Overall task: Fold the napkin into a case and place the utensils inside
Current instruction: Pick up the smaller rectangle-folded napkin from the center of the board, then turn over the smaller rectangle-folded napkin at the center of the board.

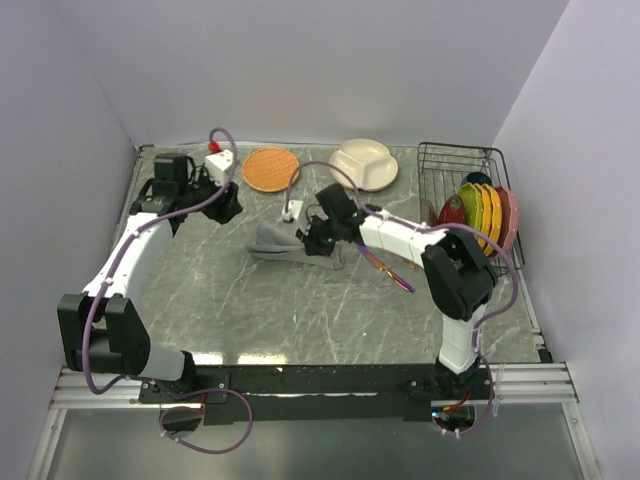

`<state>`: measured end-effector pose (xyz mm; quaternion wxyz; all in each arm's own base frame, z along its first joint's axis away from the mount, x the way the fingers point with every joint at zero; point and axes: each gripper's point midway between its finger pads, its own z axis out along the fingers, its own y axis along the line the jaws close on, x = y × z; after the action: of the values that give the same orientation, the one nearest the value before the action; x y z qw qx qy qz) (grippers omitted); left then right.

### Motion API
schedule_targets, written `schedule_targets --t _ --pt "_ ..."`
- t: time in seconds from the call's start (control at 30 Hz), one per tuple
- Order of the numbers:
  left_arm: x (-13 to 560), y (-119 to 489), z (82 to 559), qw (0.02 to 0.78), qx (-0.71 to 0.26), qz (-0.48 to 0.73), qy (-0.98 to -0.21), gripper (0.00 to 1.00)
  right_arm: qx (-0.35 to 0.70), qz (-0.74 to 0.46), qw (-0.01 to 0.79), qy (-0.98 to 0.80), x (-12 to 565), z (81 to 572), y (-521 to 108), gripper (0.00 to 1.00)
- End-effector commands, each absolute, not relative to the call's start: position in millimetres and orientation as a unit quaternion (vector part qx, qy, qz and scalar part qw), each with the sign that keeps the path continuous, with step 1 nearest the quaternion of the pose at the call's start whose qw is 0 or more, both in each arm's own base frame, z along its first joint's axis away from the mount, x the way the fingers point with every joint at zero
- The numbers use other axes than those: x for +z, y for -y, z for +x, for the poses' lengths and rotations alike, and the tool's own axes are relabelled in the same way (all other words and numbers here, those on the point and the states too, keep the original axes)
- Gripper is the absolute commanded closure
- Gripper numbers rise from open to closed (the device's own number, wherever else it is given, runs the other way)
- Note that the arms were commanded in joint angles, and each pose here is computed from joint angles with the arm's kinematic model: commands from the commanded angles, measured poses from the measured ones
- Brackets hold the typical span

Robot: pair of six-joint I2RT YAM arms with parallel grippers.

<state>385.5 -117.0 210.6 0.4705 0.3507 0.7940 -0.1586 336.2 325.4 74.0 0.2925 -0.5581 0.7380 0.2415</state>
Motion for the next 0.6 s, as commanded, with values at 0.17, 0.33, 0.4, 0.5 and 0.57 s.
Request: schedule_targets --t 0.17,0.33,0.4,0.5,0.57 --pt "193 71 359 0.441 -0.19 0.202 -0.854 0.41 0.039 -0.626 0.476 -0.616 98 344 -344 1.0" --pt "186 63 347 0.436 -0.188 0.194 -0.858 0.41 -0.019 -0.659 0.48 -0.579 72 319 -344 1.0" --pt "181 62 341 0.431 -0.189 0.193 -0.861 0.41 -0.032 -0.665 0.487 -0.565 65 311 -343 1.0" --pt "176 64 333 0.424 -0.195 0.196 -0.863 0.41 -0.046 -0.676 0.498 -0.541 61 297 -346 1.0" --pt "174 65 328 0.419 -0.196 0.199 -0.864 0.41 -0.052 -0.682 0.502 -0.529 62 290 -348 0.89"
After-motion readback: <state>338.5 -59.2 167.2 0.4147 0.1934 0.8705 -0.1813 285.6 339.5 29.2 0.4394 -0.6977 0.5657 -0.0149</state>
